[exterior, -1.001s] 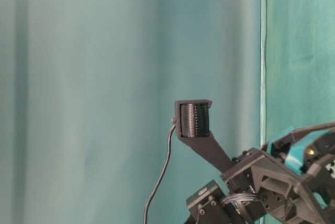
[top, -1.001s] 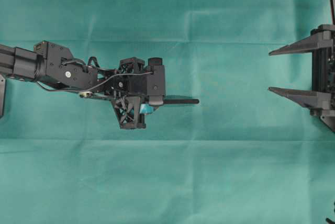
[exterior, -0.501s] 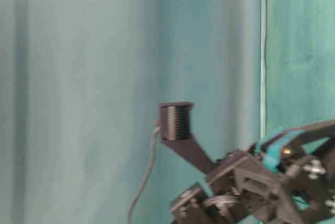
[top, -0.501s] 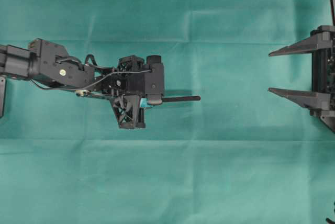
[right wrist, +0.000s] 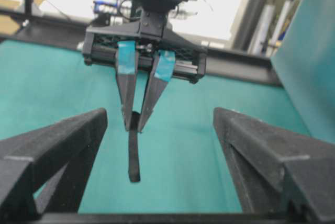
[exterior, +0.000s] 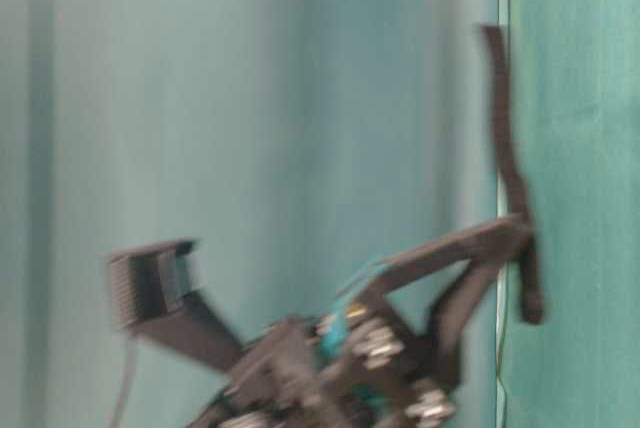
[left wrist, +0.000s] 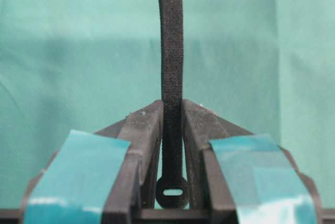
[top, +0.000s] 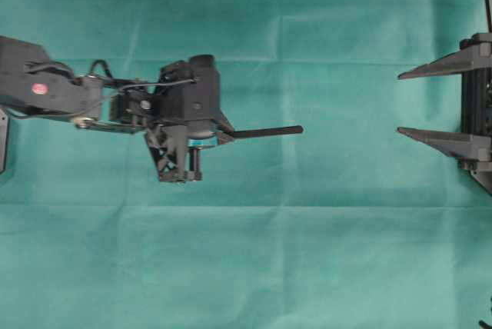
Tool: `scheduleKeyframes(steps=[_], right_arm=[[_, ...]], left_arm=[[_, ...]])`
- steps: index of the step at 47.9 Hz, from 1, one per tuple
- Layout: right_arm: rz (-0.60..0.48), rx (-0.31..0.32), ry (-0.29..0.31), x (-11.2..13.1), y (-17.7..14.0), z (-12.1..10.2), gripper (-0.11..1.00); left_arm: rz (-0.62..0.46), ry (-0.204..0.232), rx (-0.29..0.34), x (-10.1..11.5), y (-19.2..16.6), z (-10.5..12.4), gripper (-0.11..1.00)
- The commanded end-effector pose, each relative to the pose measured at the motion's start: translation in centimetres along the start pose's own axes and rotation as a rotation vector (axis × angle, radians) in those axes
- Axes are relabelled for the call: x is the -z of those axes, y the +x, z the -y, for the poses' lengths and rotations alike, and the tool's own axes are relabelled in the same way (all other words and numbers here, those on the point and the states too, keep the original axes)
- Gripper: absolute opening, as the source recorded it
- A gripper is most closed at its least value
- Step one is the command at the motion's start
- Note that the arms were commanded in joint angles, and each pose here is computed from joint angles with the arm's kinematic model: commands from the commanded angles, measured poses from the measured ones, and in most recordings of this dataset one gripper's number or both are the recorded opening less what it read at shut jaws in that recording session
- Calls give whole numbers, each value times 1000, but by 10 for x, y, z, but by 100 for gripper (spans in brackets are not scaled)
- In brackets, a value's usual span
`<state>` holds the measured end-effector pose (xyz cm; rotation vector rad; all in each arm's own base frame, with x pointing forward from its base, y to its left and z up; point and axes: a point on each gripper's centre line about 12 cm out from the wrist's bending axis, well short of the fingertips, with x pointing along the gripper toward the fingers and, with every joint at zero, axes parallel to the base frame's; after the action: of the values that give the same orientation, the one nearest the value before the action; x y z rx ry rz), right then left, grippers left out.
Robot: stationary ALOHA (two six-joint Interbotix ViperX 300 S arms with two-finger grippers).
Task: Peel off the Velcro with your right arm.
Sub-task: 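Lift the strap with the left gripper, raising its free end upward, then move the right gripper toward the strap's free end above the left gripper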
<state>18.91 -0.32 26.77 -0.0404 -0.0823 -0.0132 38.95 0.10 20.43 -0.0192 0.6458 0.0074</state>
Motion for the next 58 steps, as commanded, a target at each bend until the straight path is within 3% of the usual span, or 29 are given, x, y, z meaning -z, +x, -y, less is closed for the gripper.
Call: scheduleKeyframes(steps=[1, 18, 28, 33, 46, 58], right_arm=[[32, 1, -10, -16, 6, 1, 62], [24, -10, -49, -32, 22, 0, 62], [5, -19, -107, -33, 34, 0, 62], [-8, -23, -160, -33, 40, -1, 62], [-10, -26, -307, -28, 51, 0, 62], [-7, 19, -411, -22, 61, 11, 62]], left_arm=[[74, -1, 4, -18, -22, 2, 10], [190, -10, 8, -32, -63, 2, 10], [293, -44, 16, -36, -77, 3, 10], [340, -83, 25, -37, -82, 3, 10], [430, -275, 70, -34, -88, 3, 10], [433, -361, 89, -32, -89, 2, 10]])
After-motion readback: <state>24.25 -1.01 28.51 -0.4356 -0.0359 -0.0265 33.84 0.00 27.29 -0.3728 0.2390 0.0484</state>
